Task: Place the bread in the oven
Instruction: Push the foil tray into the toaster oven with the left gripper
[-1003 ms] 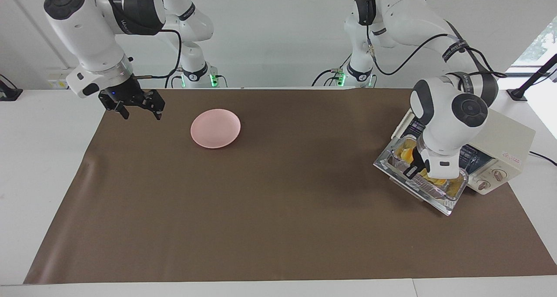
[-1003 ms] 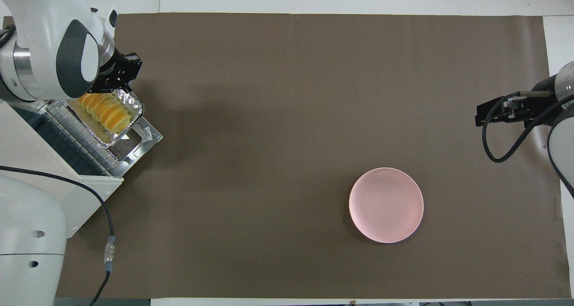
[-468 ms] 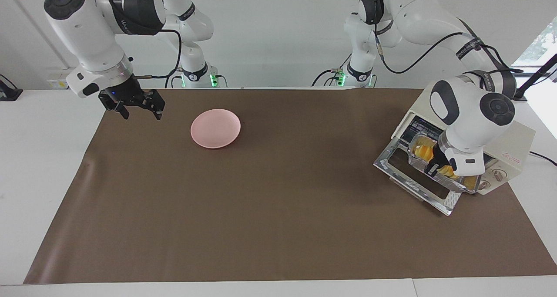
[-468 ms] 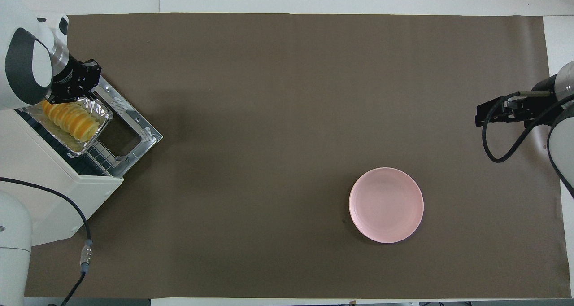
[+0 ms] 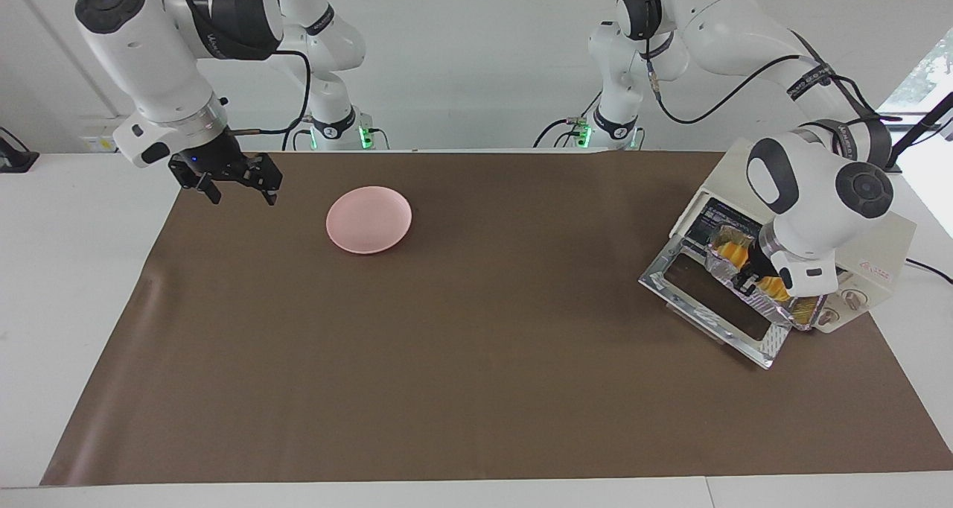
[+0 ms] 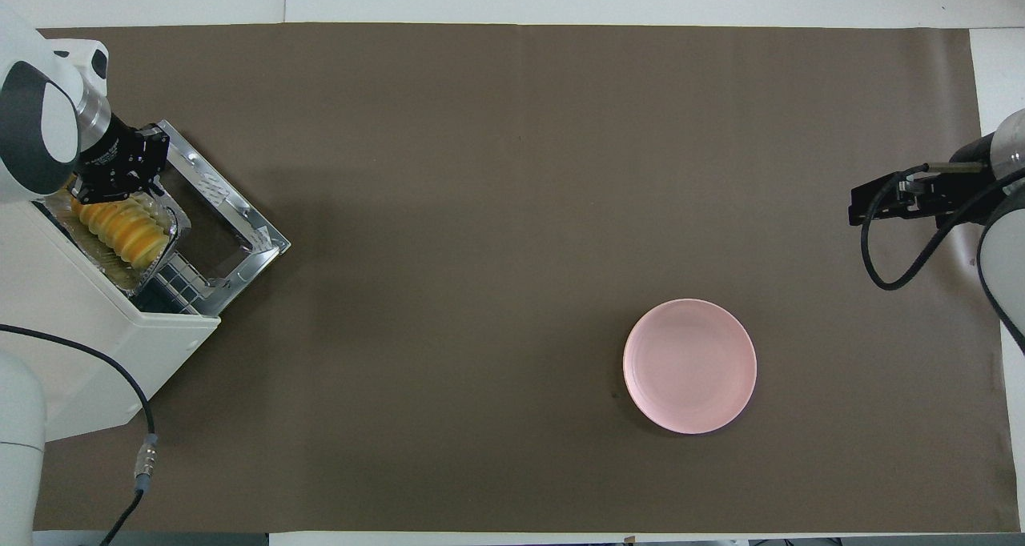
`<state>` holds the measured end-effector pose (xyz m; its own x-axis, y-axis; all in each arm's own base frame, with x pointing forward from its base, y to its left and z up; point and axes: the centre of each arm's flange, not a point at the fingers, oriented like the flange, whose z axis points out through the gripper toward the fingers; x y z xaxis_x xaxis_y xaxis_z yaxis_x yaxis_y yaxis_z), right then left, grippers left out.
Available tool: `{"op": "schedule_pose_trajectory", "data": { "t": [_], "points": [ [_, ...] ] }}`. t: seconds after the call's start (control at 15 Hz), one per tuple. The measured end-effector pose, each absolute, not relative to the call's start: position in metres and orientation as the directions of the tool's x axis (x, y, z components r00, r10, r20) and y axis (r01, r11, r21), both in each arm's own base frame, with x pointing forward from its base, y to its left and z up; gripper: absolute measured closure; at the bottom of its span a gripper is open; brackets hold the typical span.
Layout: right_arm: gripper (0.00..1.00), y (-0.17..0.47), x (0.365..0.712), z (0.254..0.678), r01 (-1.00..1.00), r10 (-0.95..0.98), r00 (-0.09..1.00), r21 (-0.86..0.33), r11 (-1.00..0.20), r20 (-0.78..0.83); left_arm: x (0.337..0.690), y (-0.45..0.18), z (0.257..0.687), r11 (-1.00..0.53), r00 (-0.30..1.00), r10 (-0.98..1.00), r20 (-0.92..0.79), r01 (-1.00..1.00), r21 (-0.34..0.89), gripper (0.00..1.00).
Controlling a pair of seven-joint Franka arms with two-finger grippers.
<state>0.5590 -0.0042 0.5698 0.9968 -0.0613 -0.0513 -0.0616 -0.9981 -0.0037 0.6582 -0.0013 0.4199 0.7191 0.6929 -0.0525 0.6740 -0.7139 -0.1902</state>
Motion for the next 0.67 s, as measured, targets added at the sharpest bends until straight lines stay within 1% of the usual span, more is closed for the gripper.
{"op": "schedule_pose_trajectory", "data": {
  "t": [0.67],
  "points": [
    [0.00,-0.004,0.559,0.570,-0.062,-0.061,0.997,-0.004,-0.998,-0.051,0.648,-0.023,0.414,-0.701,0.705,0.706,-0.065,0.684,-0.205,0.98]
  ]
}}
